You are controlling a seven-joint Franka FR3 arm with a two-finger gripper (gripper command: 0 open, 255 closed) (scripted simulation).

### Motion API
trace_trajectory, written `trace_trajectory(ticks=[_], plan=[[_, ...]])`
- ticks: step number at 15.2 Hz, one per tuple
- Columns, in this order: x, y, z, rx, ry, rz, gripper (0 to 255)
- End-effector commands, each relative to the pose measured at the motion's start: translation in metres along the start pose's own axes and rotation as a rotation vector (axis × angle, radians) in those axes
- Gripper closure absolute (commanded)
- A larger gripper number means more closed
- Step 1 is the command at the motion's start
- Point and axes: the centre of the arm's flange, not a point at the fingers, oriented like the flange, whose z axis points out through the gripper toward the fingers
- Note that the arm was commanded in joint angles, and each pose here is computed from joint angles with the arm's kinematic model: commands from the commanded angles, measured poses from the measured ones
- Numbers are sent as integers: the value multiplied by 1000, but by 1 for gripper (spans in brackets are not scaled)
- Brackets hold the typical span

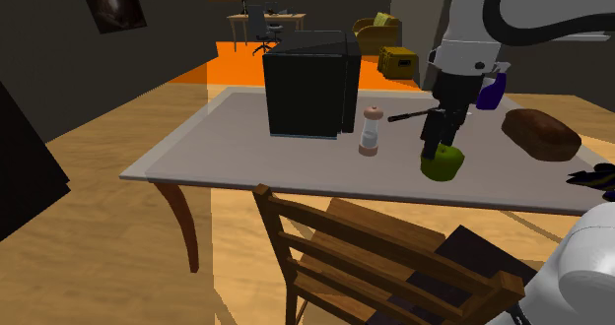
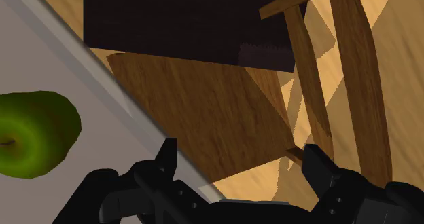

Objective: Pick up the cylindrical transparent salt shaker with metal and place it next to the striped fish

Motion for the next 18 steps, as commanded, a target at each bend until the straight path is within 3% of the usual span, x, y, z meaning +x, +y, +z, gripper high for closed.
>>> trace_trajectory(ticks=[1,18], plan=[[0,0,0,0,0,0,0],[179,130,10,-33,1,78,0]])
